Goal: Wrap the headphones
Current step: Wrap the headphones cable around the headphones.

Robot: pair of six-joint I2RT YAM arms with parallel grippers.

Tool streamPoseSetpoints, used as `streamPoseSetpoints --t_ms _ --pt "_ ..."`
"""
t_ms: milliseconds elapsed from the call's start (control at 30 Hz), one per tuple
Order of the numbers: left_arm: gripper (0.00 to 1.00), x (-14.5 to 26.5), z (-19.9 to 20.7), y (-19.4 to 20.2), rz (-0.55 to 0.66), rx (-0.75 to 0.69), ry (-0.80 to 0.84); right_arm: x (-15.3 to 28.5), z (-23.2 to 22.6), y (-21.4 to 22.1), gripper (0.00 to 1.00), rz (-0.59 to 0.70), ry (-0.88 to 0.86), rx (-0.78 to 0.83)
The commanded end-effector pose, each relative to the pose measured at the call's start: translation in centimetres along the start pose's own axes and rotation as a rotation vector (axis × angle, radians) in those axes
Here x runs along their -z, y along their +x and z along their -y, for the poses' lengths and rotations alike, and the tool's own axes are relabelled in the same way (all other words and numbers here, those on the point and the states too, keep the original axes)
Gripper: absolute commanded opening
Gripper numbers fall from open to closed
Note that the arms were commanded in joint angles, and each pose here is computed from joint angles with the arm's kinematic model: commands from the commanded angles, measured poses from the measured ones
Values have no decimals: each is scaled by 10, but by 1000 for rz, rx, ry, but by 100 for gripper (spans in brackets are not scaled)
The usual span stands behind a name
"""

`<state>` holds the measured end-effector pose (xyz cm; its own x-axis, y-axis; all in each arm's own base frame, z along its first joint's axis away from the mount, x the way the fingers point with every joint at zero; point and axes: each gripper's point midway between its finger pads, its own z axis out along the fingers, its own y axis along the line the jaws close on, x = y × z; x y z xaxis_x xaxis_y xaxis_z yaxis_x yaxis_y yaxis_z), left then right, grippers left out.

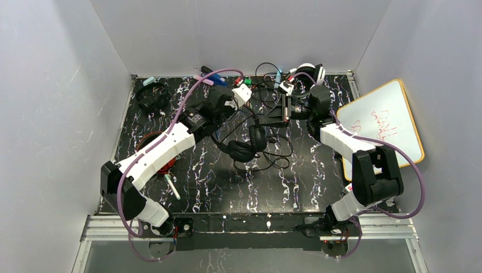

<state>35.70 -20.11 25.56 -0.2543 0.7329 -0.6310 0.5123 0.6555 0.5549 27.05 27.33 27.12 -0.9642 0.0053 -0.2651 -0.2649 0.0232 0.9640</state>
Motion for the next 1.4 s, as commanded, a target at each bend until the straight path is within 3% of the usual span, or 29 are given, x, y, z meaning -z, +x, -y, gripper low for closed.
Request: streamPoseSetpoints --t_ms 0,233,433,767,1133,1367 --pt "0 6 -36 -5 -18 317 -243 -10 -40 -6 19 18 -48 109" --pt "0 7 -37 -8 -4 567 -302 -19 -31 -12 11 52 3 139" --pt "0 7 -44 0 -53 795 -432 -28 -25 -9 10 49 30 149" --pt "0 -4 -44 10 -124 1017 -530 -43 -8 14 9 18 75 160" --pt "0 -11 -32 3 -48 922 -381 -39 -30 -6 12 29 57 187" --pt "0 -4 -47 13 -1 812 -444 -43 -45 -18 18 2 13 164"
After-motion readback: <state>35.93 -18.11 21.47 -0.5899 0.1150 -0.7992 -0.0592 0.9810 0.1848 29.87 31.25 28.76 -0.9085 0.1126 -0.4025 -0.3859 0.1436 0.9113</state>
